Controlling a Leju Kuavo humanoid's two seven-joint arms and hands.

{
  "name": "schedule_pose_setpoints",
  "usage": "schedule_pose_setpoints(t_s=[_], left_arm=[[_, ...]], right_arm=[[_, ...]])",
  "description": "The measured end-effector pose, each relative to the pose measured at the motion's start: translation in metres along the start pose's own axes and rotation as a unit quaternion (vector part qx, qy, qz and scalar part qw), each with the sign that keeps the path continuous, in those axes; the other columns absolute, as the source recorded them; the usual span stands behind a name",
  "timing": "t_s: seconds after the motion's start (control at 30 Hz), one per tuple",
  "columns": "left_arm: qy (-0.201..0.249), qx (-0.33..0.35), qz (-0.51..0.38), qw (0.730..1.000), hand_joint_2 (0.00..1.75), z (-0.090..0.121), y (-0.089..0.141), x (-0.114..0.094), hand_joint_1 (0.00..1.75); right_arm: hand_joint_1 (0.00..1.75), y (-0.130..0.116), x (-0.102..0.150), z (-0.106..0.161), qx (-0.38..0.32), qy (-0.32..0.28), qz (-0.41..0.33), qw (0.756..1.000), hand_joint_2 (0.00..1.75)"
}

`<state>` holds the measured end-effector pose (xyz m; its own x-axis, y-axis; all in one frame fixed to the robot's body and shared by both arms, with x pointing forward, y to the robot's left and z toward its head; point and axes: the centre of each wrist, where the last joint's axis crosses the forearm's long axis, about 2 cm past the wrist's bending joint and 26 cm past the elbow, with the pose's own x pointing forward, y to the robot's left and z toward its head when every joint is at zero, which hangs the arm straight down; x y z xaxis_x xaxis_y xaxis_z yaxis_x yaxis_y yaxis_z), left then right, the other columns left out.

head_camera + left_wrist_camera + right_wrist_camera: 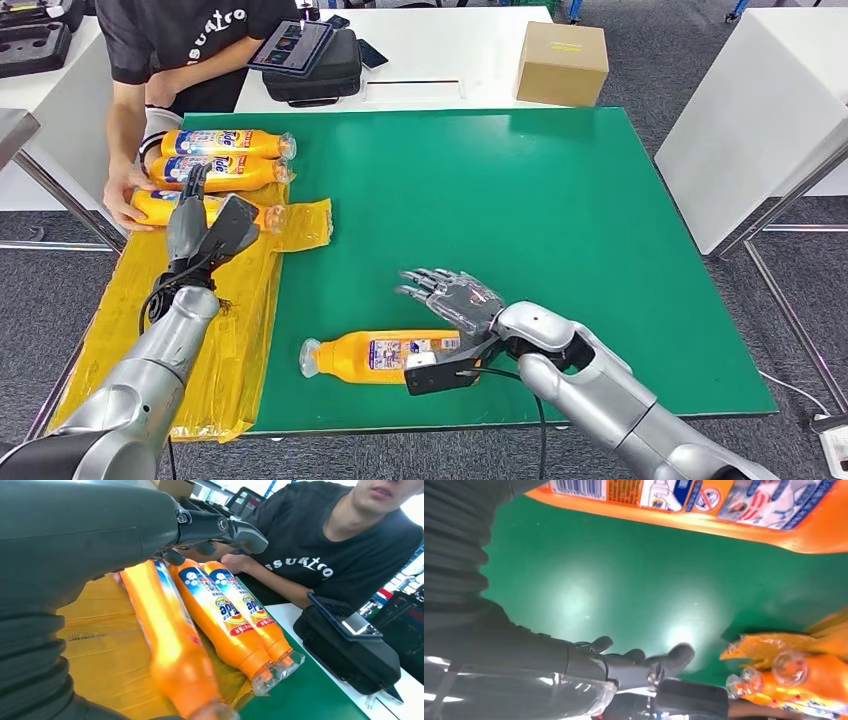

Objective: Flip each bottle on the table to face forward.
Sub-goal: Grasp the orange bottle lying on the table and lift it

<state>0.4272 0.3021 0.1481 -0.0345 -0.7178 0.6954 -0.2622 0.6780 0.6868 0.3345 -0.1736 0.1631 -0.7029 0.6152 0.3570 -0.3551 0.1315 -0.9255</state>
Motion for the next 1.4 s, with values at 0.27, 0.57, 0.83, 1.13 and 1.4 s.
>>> schedule_pose_setpoints(t_s=[0.27, 0.57, 0.83, 1.13, 1.4], left_arm=[[0.009, 0.001, 0.000, 1.000, 1.75, 0.003, -0.001, -0.006, 0.00], [0.019, -0.003, 0.000, 1.000, 1.75, 0.005, -0.004, -0.007, 0.00], [0.020, -0.003, 0.000, 1.000, 1.75, 0.006, -0.006, -0.006, 0.00], [0.018, -0.004, 0.005, 1.000, 1.75, 0.007, -0.008, -0.004, 0.00], [0.015, 0.002, 0.013, 1.000, 1.75, 0.008, -0.009, -0.004, 0.00]], right_arm=[[0.00, -0.013, 0.022, 0.015, -0.092, -0.034, -0.064, 0.993, 1.75], [0.00, -0.008, 0.024, 0.027, -0.071, -0.033, -0.091, 0.993, 1.75], [0.00, -0.002, 0.023, 0.030, -0.061, -0.030, -0.092, 0.993, 1.75], [0.00, 0.022, 0.017, 0.025, -0.026, 0.003, -0.081, 0.996, 1.75], [0.00, 0.048, 0.012, 0.002, 0.023, 0.029, -0.087, 0.996, 1.75]])
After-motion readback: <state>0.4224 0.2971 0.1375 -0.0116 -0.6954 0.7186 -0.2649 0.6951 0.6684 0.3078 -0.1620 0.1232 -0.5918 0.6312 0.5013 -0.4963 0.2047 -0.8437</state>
